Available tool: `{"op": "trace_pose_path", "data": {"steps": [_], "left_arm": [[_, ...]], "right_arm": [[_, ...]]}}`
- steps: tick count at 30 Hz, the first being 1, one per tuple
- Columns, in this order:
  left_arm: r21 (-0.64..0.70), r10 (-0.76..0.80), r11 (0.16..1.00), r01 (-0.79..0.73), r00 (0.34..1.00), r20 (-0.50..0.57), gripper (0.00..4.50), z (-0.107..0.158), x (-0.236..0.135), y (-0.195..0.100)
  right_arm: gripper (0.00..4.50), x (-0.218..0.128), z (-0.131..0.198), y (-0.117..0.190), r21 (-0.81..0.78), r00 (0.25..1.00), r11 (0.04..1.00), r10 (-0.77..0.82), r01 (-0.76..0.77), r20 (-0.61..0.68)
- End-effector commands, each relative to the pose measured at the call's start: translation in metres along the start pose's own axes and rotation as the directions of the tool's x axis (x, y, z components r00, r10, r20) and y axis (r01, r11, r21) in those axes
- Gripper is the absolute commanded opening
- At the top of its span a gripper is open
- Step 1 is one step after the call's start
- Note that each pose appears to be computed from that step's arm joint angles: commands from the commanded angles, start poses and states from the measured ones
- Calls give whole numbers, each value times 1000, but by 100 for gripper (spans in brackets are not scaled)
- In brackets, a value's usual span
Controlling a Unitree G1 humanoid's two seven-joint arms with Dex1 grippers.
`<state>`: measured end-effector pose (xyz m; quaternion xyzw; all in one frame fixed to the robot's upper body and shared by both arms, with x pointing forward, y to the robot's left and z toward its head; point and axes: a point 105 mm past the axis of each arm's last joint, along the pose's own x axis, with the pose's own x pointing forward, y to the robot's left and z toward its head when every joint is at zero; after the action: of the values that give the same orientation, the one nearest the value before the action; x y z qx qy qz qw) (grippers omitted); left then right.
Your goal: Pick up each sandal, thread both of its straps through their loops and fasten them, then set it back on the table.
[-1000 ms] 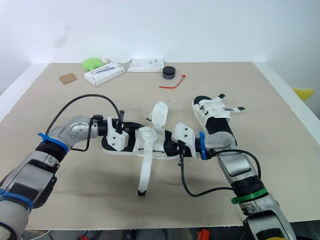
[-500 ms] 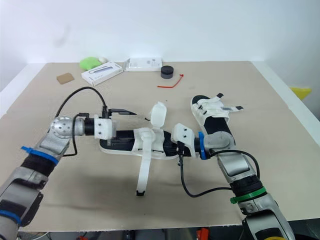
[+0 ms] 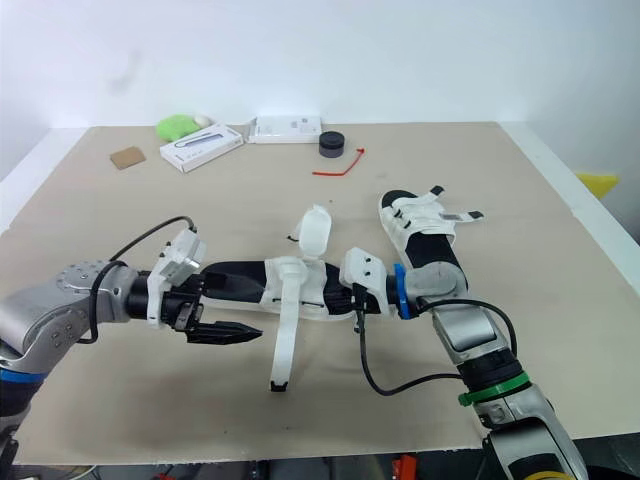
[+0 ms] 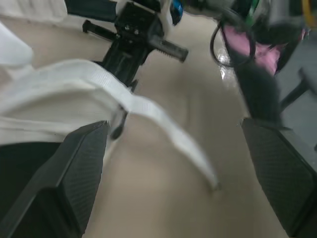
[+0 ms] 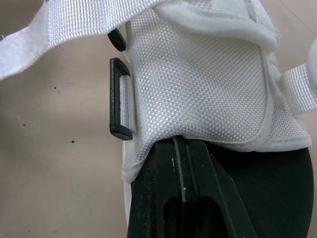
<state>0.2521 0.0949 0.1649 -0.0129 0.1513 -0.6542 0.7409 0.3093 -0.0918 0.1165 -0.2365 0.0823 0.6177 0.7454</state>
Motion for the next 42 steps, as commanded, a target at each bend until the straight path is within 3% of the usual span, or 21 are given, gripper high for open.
{"op": "trace_pose_path", "data": {"steps": [1, 5, 8, 16, 20, 23, 32, 42], "left_arm": [[-123, 22, 992, -23, 1000, -11, 439, -10, 7, -3], [-286, 5, 958, -24, 998, -64, 439, -23, 13, -5], [-316, -2, 949, -18, 998, -61, 439, -20, 12, -6], [-241, 3, 970, -11, 999, -33, 439, -7, 5, -4], [-242, -56, 969, 59, 998, 19, 439, 13, -5, -12], [-270, -123, 956, 115, 992, -11, 439, 13, -16, -25], [-366, -193, 920, 137, 974, -120, 439, -21, -14, -43], [-291, -110, 955, 61, 982, -154, 439, -54, 16, -18]], "right_arm": [[0, 4, 6, 3, -16, 1000, 1000, 22, -22, 14], [0, 3, 6, 4, -17, 1000, 1000, 23, -23, 14], [0, 2, 6, 3, -17, 1000, 1000, 22, -22, 11], [0, 2, 7, 4, -17, 1000, 1000, 27, -26, 12], [0, 3, 7, 3, -19, 1000, 999, 28, -28, 10], [0, 3, 7, 3, -22, 1000, 999, 30, -30, 9], [0, 4, 8, 4, -23, 999, 999, 39, -38, 13], [0, 4, 9, 4, -28, 999, 999, 40, -40, 12]]}}
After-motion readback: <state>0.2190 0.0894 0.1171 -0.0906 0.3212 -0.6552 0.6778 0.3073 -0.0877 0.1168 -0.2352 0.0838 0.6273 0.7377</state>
